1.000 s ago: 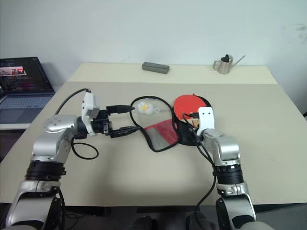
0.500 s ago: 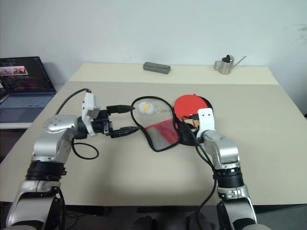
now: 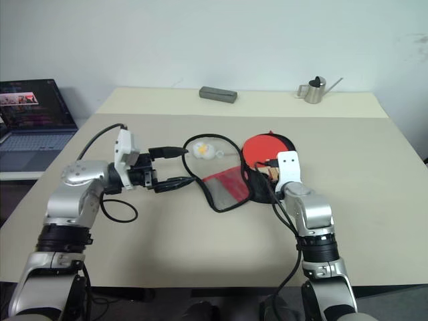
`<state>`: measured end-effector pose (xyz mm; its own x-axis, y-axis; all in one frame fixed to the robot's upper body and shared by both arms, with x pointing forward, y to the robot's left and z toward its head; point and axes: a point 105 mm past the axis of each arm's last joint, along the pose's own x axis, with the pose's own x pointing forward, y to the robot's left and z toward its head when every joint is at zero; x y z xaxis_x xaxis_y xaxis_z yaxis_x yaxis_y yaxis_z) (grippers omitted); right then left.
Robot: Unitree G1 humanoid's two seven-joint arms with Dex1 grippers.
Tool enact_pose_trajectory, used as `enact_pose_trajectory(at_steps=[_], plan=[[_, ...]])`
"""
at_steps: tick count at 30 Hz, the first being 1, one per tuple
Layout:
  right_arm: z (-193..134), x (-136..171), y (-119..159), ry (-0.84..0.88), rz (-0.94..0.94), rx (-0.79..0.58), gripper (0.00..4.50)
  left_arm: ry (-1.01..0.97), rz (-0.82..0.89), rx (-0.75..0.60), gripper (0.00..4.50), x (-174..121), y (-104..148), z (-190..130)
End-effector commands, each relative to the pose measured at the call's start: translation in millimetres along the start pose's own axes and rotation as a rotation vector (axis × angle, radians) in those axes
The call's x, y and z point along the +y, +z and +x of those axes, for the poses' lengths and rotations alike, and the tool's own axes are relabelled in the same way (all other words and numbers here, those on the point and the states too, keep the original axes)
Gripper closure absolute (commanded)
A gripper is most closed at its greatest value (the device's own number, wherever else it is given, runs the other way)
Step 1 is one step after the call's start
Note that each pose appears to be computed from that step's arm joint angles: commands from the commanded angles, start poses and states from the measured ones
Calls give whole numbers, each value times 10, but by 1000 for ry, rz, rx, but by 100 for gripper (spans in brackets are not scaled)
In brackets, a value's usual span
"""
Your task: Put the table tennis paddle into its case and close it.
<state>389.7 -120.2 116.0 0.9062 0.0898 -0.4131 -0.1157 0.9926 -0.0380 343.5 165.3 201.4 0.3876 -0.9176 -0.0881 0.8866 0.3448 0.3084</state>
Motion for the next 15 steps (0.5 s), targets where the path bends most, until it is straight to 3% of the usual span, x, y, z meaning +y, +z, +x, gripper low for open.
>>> enact_pose_trajectory(at_steps=[1, 15], plan=[[-68, 38, 150, 6, -20, -69, 2, 4, 43, -16, 0, 28, 114, 4], [-482, 241, 627, 211, 10, -235, 2, 35, 17, -8, 0, 43, 74, -50]])
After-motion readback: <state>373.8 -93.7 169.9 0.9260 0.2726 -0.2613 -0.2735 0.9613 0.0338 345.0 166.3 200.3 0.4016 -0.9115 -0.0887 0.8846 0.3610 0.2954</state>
